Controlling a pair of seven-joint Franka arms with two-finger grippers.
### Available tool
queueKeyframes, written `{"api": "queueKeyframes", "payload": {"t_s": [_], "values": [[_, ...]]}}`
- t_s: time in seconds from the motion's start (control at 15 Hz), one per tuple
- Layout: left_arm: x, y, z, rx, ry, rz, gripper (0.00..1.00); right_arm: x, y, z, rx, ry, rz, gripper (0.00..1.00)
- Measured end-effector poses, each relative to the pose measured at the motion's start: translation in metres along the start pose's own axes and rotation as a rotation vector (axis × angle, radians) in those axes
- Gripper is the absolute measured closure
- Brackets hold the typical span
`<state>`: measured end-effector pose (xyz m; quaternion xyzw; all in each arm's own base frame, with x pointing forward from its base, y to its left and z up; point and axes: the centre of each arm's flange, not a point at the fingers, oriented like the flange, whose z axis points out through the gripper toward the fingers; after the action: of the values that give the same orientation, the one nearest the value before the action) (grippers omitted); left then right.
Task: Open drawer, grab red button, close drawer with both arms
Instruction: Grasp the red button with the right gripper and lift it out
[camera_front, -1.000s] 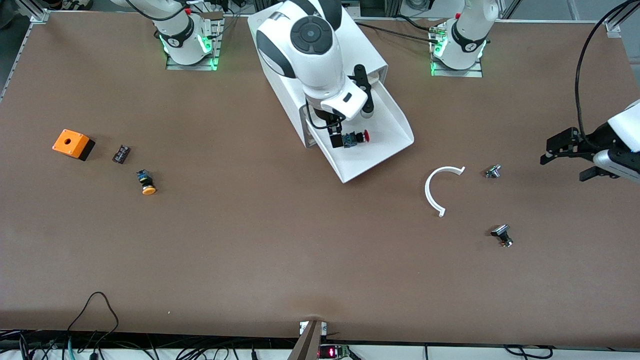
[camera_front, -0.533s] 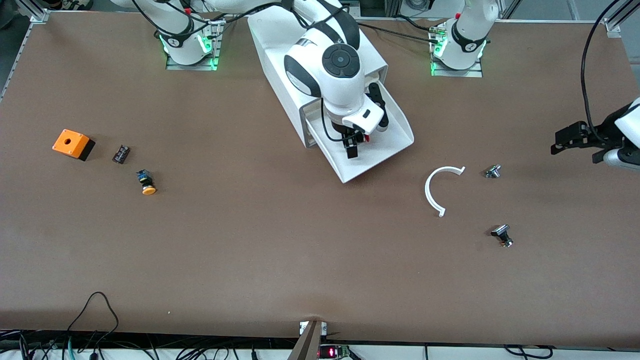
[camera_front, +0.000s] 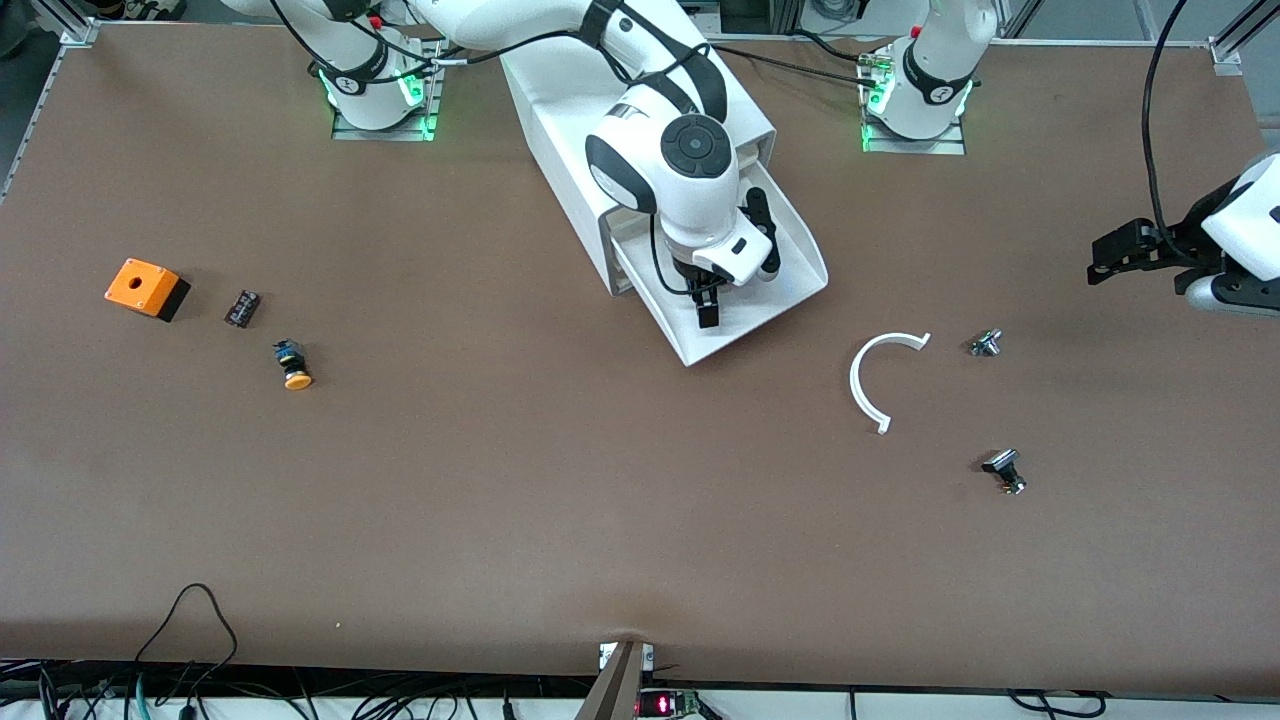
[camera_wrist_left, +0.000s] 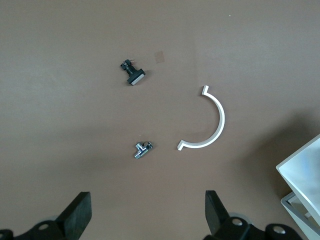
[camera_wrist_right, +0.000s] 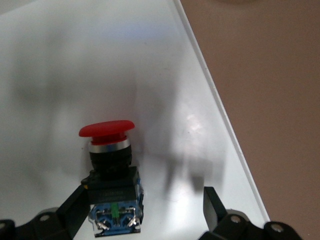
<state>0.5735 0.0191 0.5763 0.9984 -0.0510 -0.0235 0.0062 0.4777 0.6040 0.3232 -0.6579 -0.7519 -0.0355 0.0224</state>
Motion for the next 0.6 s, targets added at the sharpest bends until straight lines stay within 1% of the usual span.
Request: {"api": "queueKeyframes", "payload": {"t_s": [0.2, 0.27, 0.4, 0.6], "values": [[-0.0002, -0.0014, 0.0, 0.017, -0.002, -0.005, 0.0, 0.0011, -0.0012, 0.0027, -0.004, -0.008, -0.002, 0.0], [-0.0001, -0.0006, 0.0, 0.021, -0.003, -0.011, 0.0, 0.0014, -0.0015, 0.0028, -0.005, -0.009, -0.003, 0.06], [0.0004, 0.0036, 0.0001, 0.024, -0.004, -0.021, 0.0, 0.0018, -0.0016, 0.0025, -0.009, -0.01, -0.005, 0.09], [0.0004, 0.0058, 0.0004, 0.024, -0.006, -0.026, 0.0, -0.0001, 0.0013, 0.001, -0.016, -0.01, 0.008, 0.39]]}}
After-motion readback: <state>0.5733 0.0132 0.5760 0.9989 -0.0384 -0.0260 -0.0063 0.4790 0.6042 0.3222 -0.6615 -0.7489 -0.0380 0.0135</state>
